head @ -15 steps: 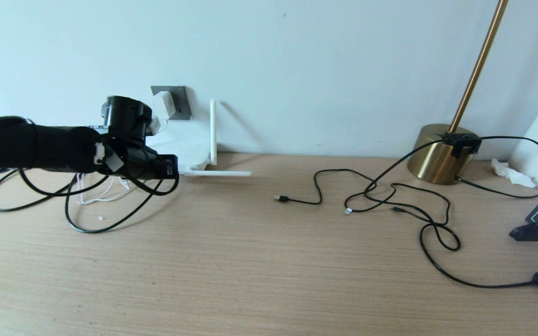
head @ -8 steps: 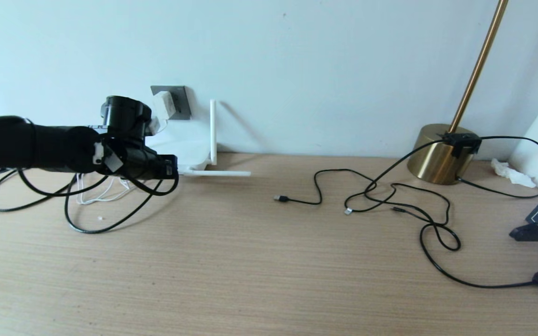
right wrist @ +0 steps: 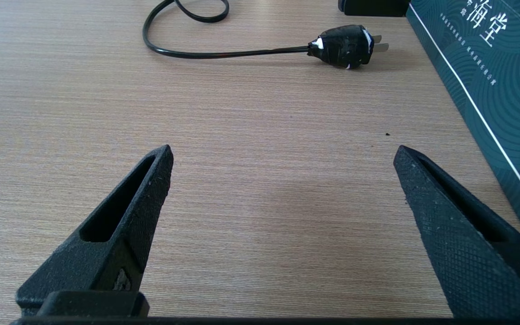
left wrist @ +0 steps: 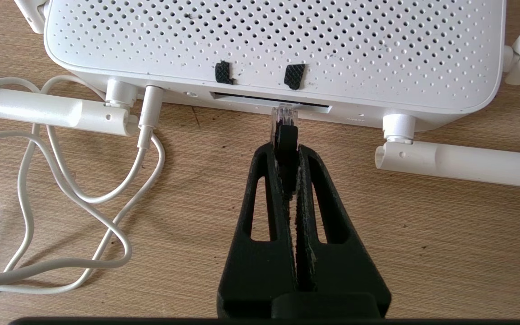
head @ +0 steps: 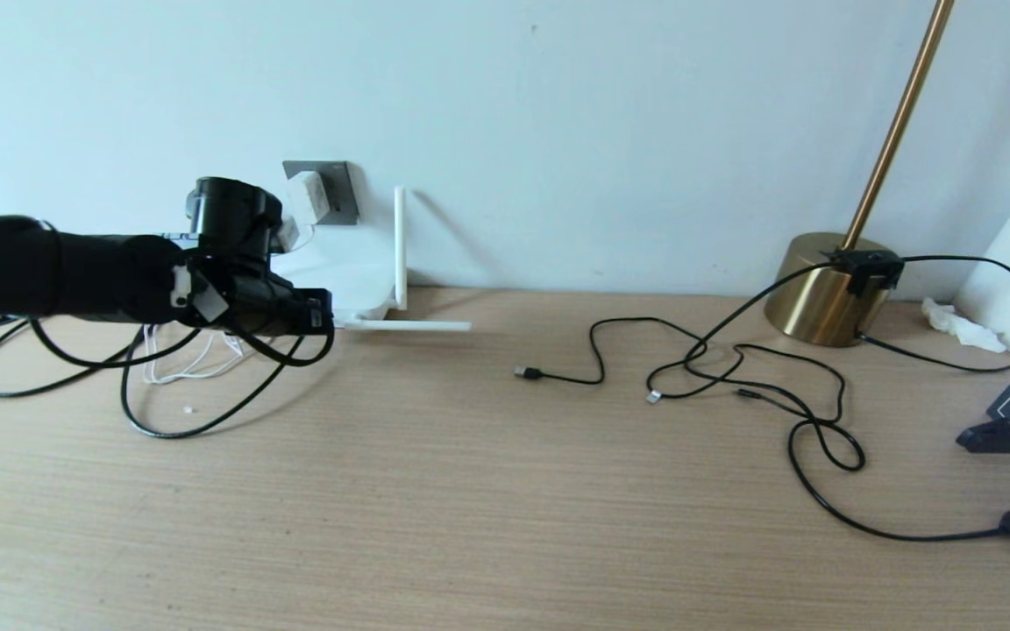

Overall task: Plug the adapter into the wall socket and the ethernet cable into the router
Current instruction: Align cable and router interface

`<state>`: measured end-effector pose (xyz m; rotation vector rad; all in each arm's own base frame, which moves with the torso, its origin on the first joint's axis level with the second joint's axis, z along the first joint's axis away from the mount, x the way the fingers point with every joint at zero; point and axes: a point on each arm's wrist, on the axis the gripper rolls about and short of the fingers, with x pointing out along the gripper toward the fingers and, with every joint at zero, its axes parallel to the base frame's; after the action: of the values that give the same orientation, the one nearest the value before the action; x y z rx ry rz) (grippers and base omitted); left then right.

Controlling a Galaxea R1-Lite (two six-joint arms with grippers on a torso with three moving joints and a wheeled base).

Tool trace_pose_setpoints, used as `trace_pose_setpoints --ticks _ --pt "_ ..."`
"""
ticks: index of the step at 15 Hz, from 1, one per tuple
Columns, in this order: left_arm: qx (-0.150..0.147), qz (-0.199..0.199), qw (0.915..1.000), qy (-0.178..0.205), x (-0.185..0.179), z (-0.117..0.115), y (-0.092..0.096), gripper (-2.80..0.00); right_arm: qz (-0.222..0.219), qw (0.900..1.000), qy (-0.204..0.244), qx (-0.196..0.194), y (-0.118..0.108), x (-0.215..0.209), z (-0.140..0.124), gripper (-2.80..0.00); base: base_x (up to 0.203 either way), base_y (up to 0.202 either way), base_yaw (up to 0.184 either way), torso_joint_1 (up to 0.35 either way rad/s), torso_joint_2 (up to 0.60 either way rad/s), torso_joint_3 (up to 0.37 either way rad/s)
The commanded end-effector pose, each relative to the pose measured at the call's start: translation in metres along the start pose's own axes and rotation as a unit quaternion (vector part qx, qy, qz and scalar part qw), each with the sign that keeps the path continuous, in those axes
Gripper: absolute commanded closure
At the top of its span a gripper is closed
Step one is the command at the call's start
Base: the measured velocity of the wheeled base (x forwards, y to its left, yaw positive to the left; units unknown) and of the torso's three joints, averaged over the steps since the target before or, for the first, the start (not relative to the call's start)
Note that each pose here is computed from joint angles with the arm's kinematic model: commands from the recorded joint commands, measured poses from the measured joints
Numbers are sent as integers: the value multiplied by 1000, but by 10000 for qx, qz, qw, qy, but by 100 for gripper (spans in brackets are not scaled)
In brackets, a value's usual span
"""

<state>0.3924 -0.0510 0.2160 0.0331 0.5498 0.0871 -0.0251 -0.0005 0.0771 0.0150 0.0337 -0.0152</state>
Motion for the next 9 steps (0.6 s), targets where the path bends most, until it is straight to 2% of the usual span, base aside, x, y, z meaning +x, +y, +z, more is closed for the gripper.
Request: trace_pose_setpoints --ticks 1,4,9 --pt "1 9 10000 14 2 -1 0 0 -2 10000 7 0 0 0 0 -280 0 0 0 0 0 0" --pt "-11 10 10000 30 4 -1 -1 0 -2 10000 15 0 0 0 0 -280 0 0 0 0 0 0" --pt "-193 -56 9998 21 5 -1 -1 0 8 10000 7 0 0 0 0 -280 0 0 0 0 0 0"
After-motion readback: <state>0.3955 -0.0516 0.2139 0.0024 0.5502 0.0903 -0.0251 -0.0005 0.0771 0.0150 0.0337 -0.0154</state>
